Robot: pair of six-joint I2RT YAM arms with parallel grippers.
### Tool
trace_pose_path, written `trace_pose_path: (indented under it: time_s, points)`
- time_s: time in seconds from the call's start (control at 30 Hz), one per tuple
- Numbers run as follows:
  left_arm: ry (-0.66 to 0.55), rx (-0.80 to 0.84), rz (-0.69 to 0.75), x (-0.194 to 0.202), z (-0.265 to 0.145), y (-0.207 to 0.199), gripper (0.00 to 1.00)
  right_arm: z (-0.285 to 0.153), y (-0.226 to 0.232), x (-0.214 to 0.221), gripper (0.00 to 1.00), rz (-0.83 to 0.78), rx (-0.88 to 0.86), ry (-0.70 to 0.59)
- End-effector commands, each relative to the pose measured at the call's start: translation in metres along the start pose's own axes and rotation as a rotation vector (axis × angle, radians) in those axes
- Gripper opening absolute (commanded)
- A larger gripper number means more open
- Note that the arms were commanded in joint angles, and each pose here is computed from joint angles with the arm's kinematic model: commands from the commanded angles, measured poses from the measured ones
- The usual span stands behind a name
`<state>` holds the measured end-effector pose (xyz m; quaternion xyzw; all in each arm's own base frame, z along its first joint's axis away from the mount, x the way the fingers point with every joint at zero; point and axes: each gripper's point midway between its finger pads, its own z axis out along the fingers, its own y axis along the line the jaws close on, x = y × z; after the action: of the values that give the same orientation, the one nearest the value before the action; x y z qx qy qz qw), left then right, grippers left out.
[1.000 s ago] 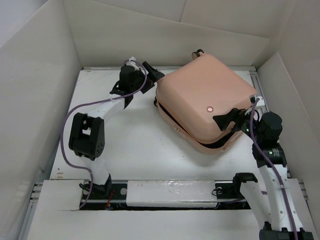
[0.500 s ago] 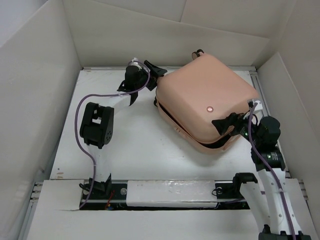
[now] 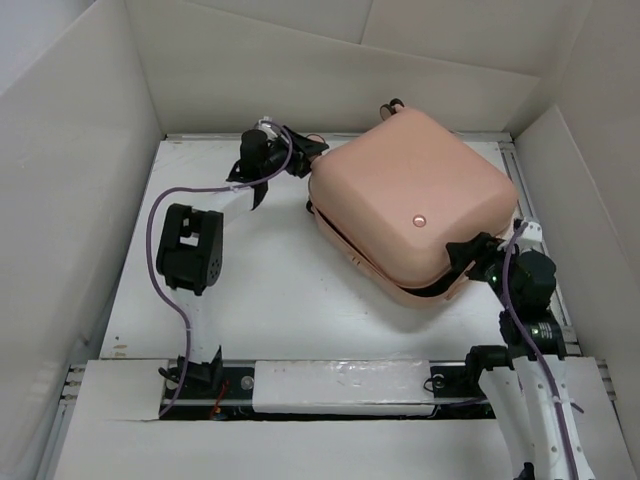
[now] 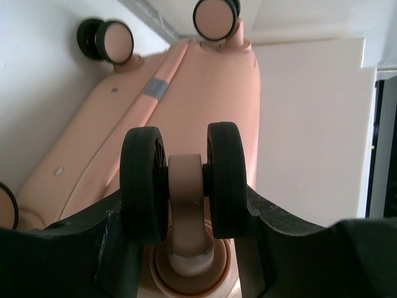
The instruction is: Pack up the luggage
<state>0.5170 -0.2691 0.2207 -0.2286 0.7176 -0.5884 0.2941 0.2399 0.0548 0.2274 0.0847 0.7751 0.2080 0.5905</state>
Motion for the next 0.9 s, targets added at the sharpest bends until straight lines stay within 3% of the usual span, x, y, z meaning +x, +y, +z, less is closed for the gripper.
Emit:
trace_pose_path:
  time_s: [0.0, 0.07, 0.17, 0.2, 0.3, 0.4, 0.43, 0.5, 0.53, 0.63, 0.73, 0.87]
  points:
    - [-0.107, 0.214, 0.146, -0.051, -0.067, -0.127, 0.0, 0.007, -0.039, 0.02, 0.64, 0.148, 0.197, -0.023]
    - [-0.112, 0.232, 0.183, -0.051, -0.082, -0.153, 0.0, 0.005, -0.059, 0.026, 0.53, 0.198, 0.285, -0.076]
    - [-0.105, 0.266, 0.208, -0.046, -0.096, -0.184, 0.0, -0.003, -0.064, 0.018, 0.53, 0.249, 0.317, -0.153]
    - [-0.095, 0.28, 0.219, -0.043, -0.101, -0.193, 0.0, -0.008, -0.064, 0.012, 0.55, 0.276, 0.33, -0.177]
    - [-0.084, 0.286, 0.216, -0.04, -0.106, -0.204, 0.0, -0.031, -0.076, -0.006, 0.73, 0.295, 0.435, -0.256]
    - [-0.076, 0.29, 0.219, -0.038, -0.11, -0.213, 0.0, -0.043, -0.098, -0.007, 0.81, 0.347, 0.568, -0.318]
    - [-0.074, 0.283, 0.213, -0.037, -0.11, -0.211, 0.0, -0.04, -0.101, -0.001, 0.78, 0.366, 0.58, -0.302]
    - [-0.045, 0.28, 0.212, -0.032, -0.111, -0.21, 0.0, -0.023, -0.109, 0.026, 0.6, 0.396, 0.592, -0.225]
    - [-0.044, 0.278, 0.21, -0.031, -0.114, -0.212, 0.0, -0.01, -0.113, 0.038, 0.38, 0.416, 0.603, -0.182]
    - [-0.044, 0.26, 0.237, -0.023, -0.127, -0.204, 0.0, 0.022, -0.115, 0.078, 0.09, 0.474, 0.556, -0.062]
    - [-0.033, 0.221, 0.227, -0.015, -0.135, -0.184, 0.0, 0.044, -0.094, 0.096, 0.0, 0.505, 0.396, 0.011]
    - [-0.017, 0.203, 0.212, 0.004, -0.148, -0.157, 0.0, 0.059, -0.073, 0.102, 0.0, 0.508, 0.266, 0.077]
